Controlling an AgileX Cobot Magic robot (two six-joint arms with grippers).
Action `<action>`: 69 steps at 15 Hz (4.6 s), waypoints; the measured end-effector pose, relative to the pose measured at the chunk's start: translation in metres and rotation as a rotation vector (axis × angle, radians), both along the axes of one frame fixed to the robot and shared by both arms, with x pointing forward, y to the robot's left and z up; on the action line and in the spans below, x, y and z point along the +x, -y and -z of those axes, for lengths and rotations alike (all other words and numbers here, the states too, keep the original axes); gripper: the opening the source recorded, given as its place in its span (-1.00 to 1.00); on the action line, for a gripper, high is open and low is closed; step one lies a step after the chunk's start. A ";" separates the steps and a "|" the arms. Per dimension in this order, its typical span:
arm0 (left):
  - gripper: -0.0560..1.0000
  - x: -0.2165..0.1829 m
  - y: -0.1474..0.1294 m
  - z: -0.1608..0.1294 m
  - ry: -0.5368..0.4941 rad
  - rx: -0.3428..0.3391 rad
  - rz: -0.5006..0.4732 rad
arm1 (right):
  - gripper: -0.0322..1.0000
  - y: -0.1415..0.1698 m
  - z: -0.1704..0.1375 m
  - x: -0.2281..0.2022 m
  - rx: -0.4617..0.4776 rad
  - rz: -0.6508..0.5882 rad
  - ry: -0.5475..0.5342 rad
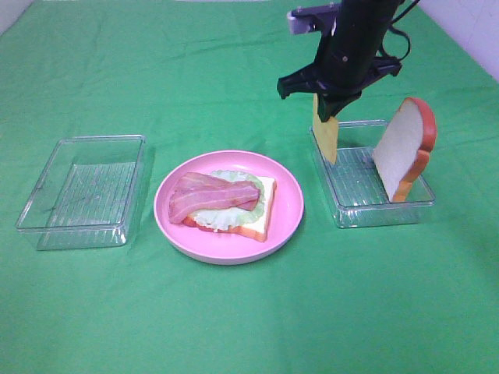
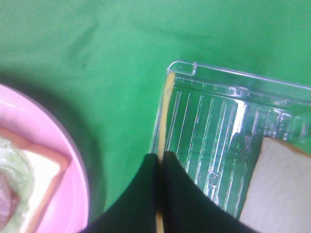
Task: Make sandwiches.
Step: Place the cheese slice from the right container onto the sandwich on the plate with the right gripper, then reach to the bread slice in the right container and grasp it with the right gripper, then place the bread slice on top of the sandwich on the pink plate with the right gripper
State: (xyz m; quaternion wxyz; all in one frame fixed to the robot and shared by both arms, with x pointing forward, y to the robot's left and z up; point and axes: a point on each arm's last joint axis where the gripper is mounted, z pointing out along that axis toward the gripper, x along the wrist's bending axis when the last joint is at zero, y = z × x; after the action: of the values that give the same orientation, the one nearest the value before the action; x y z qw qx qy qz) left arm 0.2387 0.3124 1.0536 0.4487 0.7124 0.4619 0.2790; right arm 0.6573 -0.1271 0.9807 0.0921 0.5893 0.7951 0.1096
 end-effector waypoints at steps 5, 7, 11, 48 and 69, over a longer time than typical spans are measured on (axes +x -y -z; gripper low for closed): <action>0.93 0.000 0.000 0.000 0.000 0.000 0.000 | -0.94 -0.011 -0.049 -0.024 0.197 -0.090 -0.037; 0.93 0.000 0.000 0.000 0.000 0.000 0.000 | -0.94 -0.021 -0.049 -0.031 0.303 -0.165 -0.093; 0.93 0.000 0.000 0.000 0.000 0.000 0.000 | -0.94 -0.048 -0.039 -0.047 0.646 -0.282 -0.218; 0.93 0.000 0.000 0.000 0.000 0.000 0.000 | 0.53 0.121 -0.071 -0.020 0.076 0.230 -0.009; 0.93 0.000 0.000 0.000 0.000 0.000 0.000 | -0.54 0.109 -0.049 -0.016 0.183 0.229 -0.121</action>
State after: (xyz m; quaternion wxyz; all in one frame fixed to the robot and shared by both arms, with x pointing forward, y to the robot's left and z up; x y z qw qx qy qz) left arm 0.2387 0.3124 1.0536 0.4487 0.7124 0.4619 0.2790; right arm 0.6417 -0.2360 1.0299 0.0017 0.6876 0.7134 0.1348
